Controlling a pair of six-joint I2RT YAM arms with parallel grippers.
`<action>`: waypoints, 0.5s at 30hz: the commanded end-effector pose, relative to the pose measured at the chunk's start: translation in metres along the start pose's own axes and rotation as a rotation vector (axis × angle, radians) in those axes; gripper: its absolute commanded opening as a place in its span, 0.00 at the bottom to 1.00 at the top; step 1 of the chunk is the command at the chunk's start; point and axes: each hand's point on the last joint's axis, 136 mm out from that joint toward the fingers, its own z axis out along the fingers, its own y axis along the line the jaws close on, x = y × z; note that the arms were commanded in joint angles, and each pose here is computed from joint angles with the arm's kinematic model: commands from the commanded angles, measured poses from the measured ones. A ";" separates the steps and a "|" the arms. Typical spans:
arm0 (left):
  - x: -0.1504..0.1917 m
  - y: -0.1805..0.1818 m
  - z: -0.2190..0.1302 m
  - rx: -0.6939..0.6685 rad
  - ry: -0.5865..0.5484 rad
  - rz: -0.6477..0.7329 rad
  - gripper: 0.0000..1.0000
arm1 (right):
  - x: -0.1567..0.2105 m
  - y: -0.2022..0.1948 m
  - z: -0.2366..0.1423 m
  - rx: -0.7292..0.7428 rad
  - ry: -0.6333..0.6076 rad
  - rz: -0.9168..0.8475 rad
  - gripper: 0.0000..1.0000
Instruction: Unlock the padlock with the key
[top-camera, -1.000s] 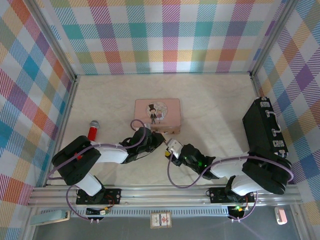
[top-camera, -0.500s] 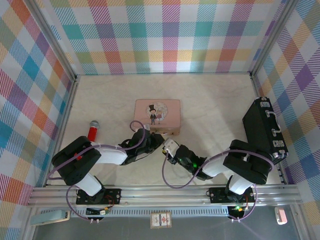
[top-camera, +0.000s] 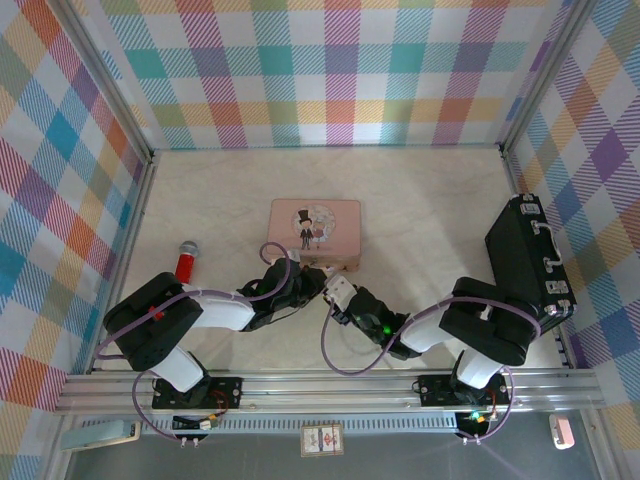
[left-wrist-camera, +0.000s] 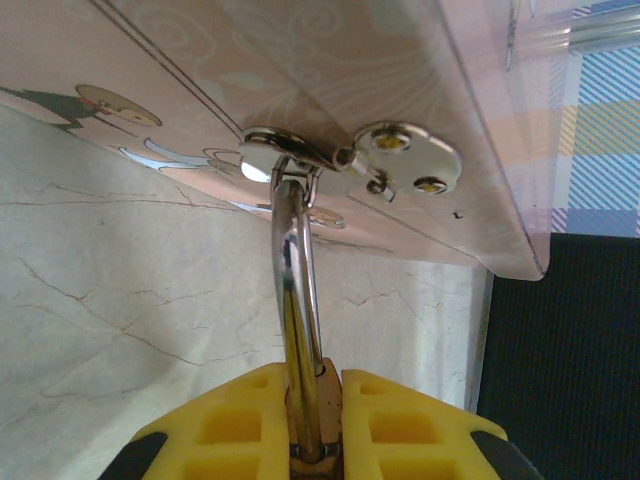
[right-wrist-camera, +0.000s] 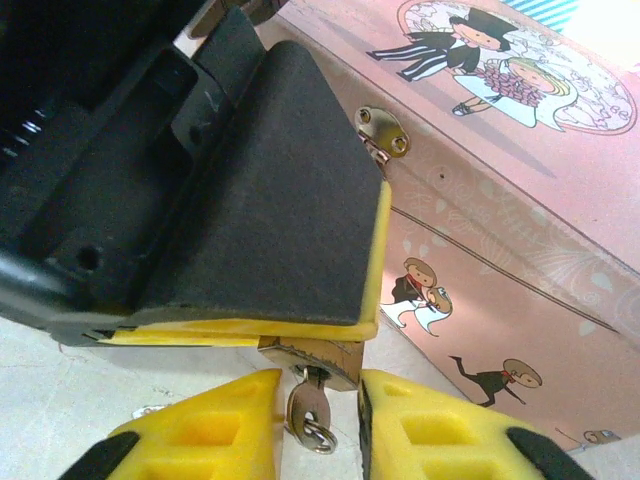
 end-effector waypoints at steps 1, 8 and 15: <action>0.006 -0.023 -0.005 0.084 0.014 0.014 0.00 | -0.012 -0.004 0.003 0.042 -0.039 0.038 0.25; 0.006 -0.026 -0.008 0.083 0.010 0.022 0.00 | -0.012 -0.004 0.004 0.045 -0.035 0.076 0.19; 0.006 -0.021 -0.009 0.059 0.003 0.022 0.00 | -0.016 -0.007 0.003 0.046 -0.015 0.153 0.05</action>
